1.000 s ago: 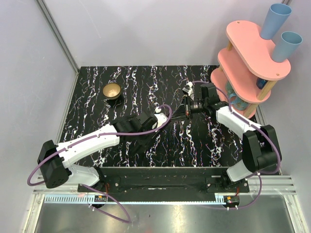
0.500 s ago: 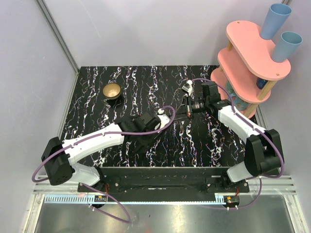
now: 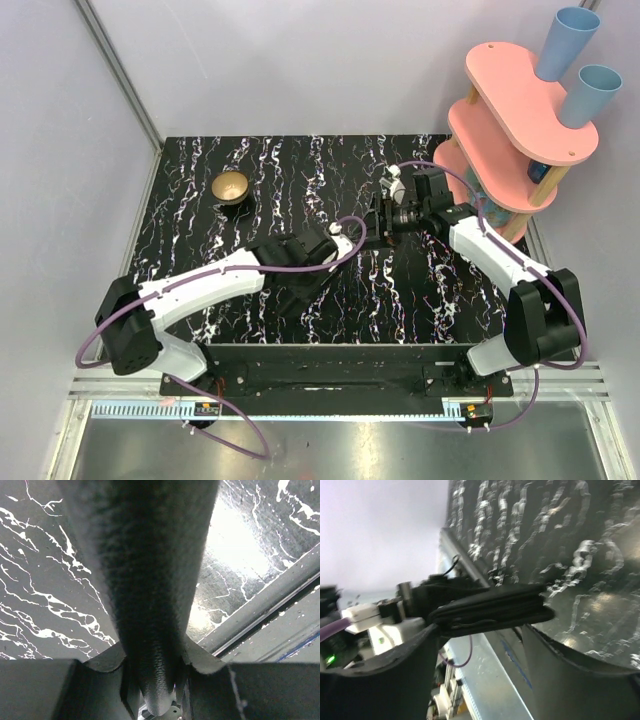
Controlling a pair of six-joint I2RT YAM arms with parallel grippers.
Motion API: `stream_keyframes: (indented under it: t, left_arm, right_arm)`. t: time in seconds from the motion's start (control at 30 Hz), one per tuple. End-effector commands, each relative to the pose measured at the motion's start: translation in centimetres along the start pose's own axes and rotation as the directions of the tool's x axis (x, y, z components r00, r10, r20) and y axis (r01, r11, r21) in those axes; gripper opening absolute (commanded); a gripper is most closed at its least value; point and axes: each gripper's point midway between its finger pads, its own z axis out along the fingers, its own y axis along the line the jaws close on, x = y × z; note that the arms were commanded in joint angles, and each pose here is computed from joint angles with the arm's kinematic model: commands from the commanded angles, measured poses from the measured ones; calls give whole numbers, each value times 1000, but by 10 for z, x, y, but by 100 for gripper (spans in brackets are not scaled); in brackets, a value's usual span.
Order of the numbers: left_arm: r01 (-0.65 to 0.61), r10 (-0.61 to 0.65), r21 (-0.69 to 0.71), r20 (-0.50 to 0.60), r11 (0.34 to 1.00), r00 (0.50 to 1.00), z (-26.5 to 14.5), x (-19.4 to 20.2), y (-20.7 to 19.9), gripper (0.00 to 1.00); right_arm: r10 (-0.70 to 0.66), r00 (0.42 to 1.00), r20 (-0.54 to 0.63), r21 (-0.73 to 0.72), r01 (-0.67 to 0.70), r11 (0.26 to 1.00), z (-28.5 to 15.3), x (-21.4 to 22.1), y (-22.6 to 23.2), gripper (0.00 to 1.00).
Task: Sort the hair-cutting tools
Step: Place the hairdressing tool bag at the center of the board.
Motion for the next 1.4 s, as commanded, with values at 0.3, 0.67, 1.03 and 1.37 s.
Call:
stream_keyframes:
  t: [0.3, 0.67, 1.03, 1.37]
  left_arm:
    - [296, -375, 365, 170, 883, 911, 6, -129, 3, 0]
    - [461, -484, 336, -18, 821, 875, 97, -127, 28, 46]
    - [496, -497, 34, 35, 868, 867, 93, -86, 92, 99]
    - [535, -485, -94, 316, 840, 816, -13, -72, 122, 99]
  right_arm:
    - [-55, 954, 295, 643, -156, 750, -67, -66, -99, 84]
    - [-43, 961, 275, 666, -158, 729, -71, -57, -109, 85]
    - [-76, 944, 322, 723, -194, 663, -92, -58, -116, 88]
    - [-210, 881, 424, 753, -214, 623, -123, -73, -98, 89]
